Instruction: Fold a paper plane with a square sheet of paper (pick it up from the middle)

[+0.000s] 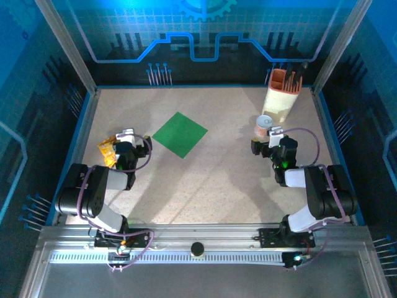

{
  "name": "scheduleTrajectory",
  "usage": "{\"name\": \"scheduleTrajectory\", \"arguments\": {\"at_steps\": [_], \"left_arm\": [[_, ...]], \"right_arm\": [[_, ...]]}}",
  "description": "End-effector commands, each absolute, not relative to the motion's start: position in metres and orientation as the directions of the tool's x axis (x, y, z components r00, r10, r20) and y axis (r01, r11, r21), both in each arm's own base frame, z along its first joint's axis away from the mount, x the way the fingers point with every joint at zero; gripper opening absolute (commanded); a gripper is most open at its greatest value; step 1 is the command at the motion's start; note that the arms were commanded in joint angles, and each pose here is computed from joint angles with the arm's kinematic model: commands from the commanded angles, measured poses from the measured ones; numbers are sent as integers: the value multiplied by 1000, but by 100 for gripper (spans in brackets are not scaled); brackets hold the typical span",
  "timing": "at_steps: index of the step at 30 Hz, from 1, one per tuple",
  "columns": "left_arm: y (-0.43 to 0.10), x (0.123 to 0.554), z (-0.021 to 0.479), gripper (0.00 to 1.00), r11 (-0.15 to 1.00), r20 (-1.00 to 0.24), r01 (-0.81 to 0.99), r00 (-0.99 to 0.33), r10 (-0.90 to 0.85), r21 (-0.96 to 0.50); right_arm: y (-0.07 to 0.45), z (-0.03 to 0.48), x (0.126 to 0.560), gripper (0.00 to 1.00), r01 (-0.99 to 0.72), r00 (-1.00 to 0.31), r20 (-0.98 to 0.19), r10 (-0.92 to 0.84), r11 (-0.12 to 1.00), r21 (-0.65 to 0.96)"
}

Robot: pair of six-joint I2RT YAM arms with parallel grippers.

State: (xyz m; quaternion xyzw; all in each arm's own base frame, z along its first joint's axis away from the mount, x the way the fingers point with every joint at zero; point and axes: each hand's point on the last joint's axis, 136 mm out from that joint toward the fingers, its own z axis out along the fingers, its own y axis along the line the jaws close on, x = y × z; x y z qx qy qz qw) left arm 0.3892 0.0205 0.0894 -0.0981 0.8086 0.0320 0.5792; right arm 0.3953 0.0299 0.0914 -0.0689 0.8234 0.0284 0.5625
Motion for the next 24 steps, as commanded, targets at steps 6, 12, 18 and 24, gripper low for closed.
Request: {"name": "scheduleTrajectory", "arguments": {"at_steps": [6,12,18,24], "left_arm": [[25,379,109,100,975,-974,-206,-190,-123,-83],[22,378,112,100,978,-974,-191,-192,-121,-84],[22,374,114,100,978,-978,-189,-170,-123,-90],[22,375,114,100,978,-977,-189,-179,-120,-85]], "right_arm": [[40,104,396,99,-161,-307,-943,-125,984,-78],[37,110,398,99,-143,-324,-938,-121,987,-78],[35,112,396,99,-143,-438,-898,-48,990,17],[27,128,395,99,-106,-316,-945,-85,993,-54]]}}
